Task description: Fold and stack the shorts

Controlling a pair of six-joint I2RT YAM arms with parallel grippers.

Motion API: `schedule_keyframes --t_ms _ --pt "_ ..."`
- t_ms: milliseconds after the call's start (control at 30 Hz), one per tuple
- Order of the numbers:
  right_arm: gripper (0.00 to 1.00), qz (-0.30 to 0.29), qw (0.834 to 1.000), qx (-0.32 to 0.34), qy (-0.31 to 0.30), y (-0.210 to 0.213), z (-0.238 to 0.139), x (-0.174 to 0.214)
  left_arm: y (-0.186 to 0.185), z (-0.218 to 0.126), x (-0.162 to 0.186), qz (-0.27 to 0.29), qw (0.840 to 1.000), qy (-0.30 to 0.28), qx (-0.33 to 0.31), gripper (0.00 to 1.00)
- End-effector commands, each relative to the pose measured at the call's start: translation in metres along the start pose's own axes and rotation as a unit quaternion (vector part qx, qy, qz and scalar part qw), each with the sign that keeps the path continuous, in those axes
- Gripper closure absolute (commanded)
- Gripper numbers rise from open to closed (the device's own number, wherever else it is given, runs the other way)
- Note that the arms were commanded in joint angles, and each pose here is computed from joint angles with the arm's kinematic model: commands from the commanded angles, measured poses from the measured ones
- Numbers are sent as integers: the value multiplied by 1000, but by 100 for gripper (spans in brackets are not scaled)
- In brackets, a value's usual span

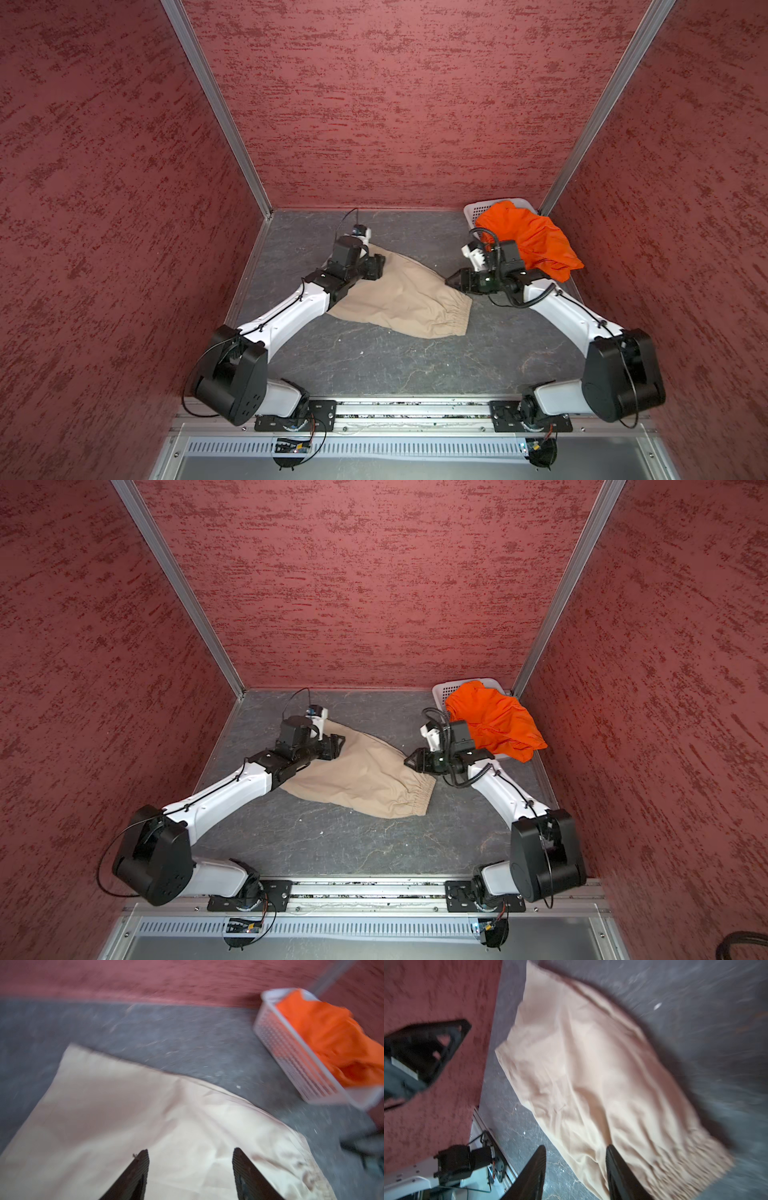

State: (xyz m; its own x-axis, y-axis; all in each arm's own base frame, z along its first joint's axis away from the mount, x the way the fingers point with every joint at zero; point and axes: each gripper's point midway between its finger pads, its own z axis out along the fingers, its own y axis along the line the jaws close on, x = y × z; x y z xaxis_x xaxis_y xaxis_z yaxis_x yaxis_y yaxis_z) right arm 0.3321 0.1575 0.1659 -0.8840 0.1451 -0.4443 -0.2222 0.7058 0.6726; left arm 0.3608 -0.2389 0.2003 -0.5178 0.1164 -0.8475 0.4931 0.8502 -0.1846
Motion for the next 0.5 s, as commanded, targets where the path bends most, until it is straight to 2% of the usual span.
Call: schedule_keyframes --t_ms 0,133,167,267,367,467 --pt "51 50 998 -30 -7 -15 -24 4 -77 12 35 230 965 17 122 31" --pt "48 97 993 -44 -55 -37 -49 1 -144 32 84 369 902 63 214 19" --pt "48 104 992 -43 -62 -41 -54 2 -157 38 96 393 886 75 233 17" --pt "46 120 989 -41 -77 -51 -61 9 -184 53 115 434 852 85 278 13" --pt "44 140 986 -40 -87 -58 -61 18 -203 63 126 457 829 79 312 12" --pt "43 162 981 -40 -98 -66 -58 26 -214 71 141 469 814 86 330 12"
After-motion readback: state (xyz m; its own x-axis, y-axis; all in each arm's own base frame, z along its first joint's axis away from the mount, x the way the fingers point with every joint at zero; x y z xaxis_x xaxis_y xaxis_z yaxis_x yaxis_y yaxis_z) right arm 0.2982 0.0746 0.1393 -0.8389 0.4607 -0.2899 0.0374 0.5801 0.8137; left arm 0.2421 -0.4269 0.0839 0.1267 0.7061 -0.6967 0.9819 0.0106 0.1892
